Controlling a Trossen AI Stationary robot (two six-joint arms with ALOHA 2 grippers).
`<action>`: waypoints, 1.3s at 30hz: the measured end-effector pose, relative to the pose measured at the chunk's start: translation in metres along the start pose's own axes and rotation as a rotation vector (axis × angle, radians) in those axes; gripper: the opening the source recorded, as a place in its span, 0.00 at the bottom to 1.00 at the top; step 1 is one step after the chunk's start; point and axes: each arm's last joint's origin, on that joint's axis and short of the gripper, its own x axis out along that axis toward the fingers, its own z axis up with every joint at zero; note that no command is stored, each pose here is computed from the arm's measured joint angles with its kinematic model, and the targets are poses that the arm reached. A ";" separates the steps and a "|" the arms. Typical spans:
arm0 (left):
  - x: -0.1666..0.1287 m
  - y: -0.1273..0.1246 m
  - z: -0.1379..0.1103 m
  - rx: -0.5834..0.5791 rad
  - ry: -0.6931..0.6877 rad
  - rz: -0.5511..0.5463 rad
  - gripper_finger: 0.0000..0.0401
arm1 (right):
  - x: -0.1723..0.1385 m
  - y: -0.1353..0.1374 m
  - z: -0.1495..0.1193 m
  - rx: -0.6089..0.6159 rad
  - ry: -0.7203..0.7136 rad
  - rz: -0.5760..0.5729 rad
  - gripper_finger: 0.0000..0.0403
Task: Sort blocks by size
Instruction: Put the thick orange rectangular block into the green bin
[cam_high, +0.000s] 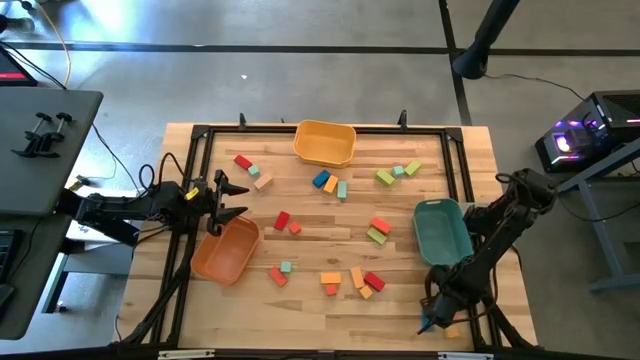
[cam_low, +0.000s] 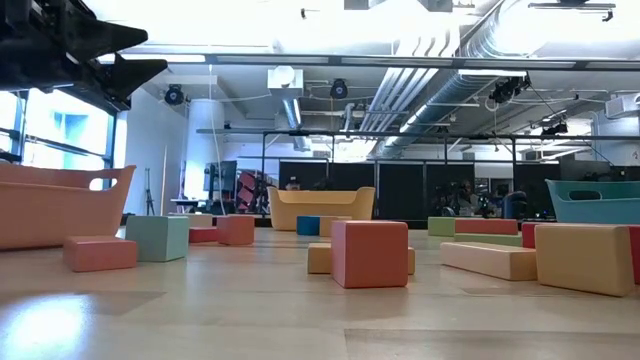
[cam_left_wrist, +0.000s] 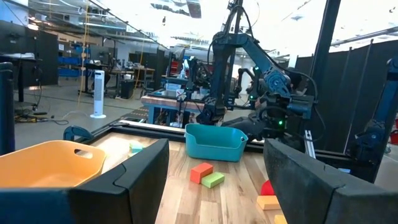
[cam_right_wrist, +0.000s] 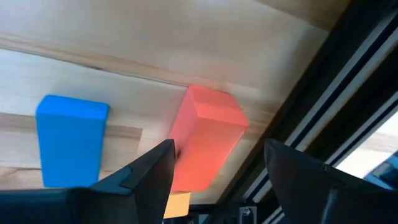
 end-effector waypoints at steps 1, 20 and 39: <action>0.000 0.000 0.000 0.000 0.000 0.000 0.62 | 0.001 0.001 0.000 -0.006 0.008 -0.007 0.60; 0.000 0.000 0.000 0.000 0.000 0.000 0.62 | -0.002 0.011 0.006 -0.087 -0.011 0.073 0.60; 0.000 0.000 0.000 0.000 0.000 0.000 0.62 | 0.018 0.023 0.005 -0.134 -0.003 0.051 0.32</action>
